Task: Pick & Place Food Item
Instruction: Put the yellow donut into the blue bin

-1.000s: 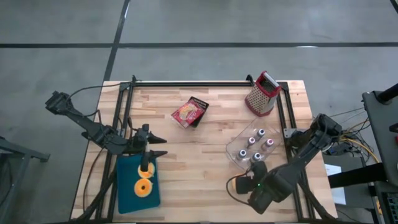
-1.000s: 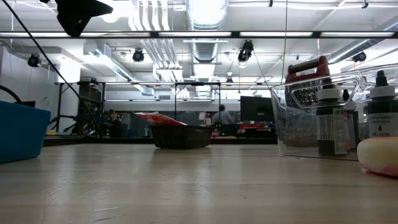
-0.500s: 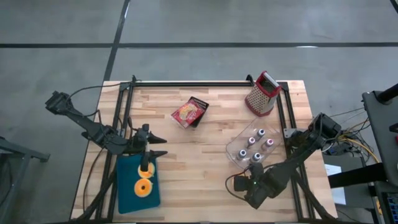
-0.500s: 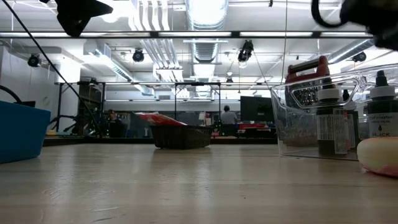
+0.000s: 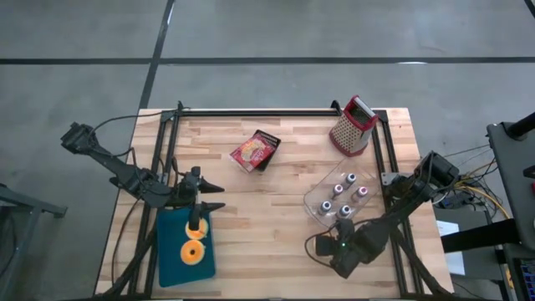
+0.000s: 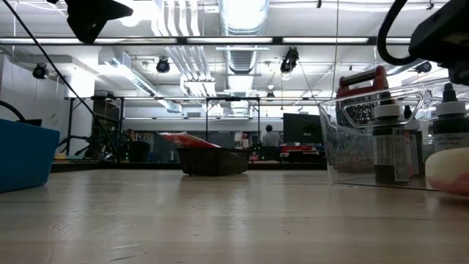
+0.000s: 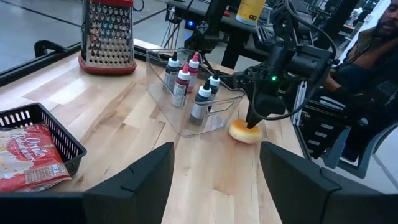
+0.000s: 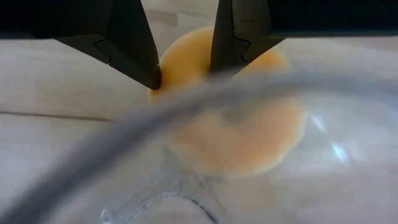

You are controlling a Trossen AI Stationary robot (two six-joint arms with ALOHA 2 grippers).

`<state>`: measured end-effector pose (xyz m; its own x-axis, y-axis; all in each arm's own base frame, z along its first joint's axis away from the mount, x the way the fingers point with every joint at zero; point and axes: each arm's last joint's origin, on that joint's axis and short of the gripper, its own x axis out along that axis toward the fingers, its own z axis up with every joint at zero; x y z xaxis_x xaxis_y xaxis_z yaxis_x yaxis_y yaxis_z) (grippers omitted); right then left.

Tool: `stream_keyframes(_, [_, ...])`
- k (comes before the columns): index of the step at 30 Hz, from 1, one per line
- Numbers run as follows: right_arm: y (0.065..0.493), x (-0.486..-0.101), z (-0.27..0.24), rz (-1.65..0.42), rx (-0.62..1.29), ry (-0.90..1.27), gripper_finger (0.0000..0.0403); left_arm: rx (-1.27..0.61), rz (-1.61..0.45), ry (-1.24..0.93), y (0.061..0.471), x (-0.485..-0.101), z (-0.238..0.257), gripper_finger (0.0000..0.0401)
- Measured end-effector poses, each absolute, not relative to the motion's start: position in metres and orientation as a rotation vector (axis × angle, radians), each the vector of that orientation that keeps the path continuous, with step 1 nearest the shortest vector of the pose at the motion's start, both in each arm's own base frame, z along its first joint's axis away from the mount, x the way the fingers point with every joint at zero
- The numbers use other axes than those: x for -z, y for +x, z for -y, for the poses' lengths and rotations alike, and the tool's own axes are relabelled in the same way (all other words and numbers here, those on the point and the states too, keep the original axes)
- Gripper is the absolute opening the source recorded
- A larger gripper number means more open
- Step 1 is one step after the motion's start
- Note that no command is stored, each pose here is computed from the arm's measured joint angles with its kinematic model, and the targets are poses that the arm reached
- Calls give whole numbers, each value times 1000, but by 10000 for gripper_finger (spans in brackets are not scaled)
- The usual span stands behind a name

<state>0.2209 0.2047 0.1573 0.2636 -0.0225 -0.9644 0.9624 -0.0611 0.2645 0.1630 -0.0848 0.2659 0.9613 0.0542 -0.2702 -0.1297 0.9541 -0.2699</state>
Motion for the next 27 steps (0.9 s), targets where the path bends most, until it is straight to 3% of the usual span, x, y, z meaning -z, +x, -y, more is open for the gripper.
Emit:
stream_keyframes(13, [224, -156, -202, -961, 1059, 1378, 135, -95, -264, -290, 163, -266, 85, 243])
stream_keyframes(27, [225, -156, -204, -963, 1032, 1390, 58, -95, -264, -290, 163, -266, 85, 243])
